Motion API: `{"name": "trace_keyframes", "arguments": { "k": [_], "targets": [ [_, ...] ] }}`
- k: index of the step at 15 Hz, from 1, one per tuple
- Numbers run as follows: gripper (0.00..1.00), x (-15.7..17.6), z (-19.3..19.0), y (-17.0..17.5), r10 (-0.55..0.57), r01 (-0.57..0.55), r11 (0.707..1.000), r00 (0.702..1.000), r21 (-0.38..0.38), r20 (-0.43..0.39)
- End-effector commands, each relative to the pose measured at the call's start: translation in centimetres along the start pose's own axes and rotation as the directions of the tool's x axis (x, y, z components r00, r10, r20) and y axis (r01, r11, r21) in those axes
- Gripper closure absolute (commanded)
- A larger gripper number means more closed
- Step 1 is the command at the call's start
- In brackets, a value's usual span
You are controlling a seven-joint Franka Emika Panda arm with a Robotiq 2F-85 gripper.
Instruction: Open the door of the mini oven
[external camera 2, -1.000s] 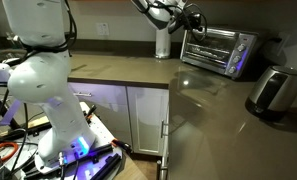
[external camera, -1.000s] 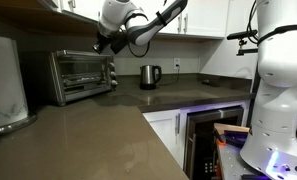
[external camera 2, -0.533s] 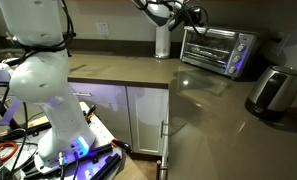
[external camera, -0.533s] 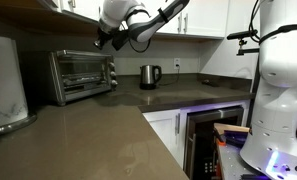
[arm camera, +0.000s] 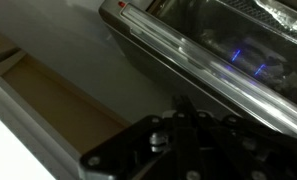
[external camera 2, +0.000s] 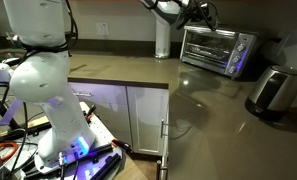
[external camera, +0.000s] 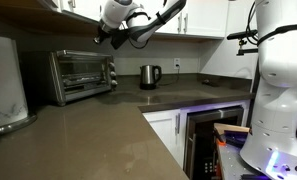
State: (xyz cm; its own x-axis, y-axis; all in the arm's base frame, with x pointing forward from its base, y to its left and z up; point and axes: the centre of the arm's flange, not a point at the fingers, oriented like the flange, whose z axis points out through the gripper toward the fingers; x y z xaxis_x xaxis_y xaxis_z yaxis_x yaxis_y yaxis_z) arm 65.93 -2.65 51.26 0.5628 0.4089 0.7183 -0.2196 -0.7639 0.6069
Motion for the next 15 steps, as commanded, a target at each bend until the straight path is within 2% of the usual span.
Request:
{"name": "trace_keyframes", "arguments": {
  "k": [1, 10, 15],
  "targets": [
    [1.0, 0.6, 2.2, -0.3, 0.025, -0.024, 1.0, 0.999, 0.013, -0.039],
    [1.0, -0.4, 4.8, -2.3, 0.018, -0.018, 0.998, 1.0, 0.054, -0.003],
    [1.0, -0.7, 4.3, -2.8, -0.022, 0.02, 0.997, 0.999, 0.07, 0.029]
  ]
}}
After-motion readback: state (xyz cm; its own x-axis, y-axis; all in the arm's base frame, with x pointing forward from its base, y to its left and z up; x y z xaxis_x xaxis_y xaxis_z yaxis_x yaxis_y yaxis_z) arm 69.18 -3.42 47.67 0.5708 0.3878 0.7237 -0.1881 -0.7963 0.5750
